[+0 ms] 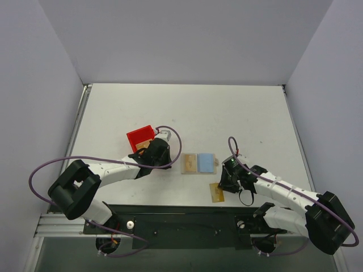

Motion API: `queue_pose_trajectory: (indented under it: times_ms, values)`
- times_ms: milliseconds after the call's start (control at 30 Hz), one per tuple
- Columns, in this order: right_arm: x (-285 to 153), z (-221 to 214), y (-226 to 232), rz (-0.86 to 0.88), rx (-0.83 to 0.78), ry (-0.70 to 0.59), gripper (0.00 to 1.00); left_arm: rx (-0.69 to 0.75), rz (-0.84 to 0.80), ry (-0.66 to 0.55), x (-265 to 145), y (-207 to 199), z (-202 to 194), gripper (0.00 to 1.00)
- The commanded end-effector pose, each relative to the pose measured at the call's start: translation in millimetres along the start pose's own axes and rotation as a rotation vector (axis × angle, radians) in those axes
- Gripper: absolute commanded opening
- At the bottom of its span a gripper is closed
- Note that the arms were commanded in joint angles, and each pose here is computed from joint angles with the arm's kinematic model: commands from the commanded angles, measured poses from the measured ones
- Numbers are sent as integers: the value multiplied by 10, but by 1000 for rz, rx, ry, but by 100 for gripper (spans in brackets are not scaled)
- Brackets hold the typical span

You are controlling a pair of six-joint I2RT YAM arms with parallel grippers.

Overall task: Put the credit cards into the card holder
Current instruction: Move the credit card to the corner of the board.

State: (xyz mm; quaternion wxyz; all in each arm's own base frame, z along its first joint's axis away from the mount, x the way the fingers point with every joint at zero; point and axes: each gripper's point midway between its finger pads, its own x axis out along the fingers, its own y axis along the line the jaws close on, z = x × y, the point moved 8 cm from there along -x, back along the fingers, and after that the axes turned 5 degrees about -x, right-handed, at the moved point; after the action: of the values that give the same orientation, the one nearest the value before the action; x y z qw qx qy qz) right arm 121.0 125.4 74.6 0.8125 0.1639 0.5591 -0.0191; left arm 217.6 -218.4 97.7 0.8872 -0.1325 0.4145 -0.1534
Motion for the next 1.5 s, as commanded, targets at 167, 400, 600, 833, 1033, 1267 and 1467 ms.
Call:
queue_pose_trajectory:
  times_ms: [167, 400, 600, 833, 1033, 1267, 1467]
  values:
    - [33, -344, -189, -71, -71, 159, 23, -30, -47, -35, -5, -90, 60, 13]
    - [27, -375, -48, -43, -127, 164, 23, -25, -48, -29, -18, -86, 27, 13]
    - [59, -424, 89, -40, -194, 180, 23, -27, -41, -37, -44, -66, 30, 13]
    - [101, -419, 295, -18, -274, 165, 23, -27, -39, -35, -48, -57, 13, 13]
    - [78, -393, 407, -29, -323, 141, 22, -30, -33, -39, -57, -45, 17, 13]
    - [-98, -69, 489, -46, -352, -60, 23, -29, -34, -42, -61, -51, 29, 13]
    - [0, 192, 546, -25, -372, -60, 22, -29, -35, -46, -77, -53, 37, 13]
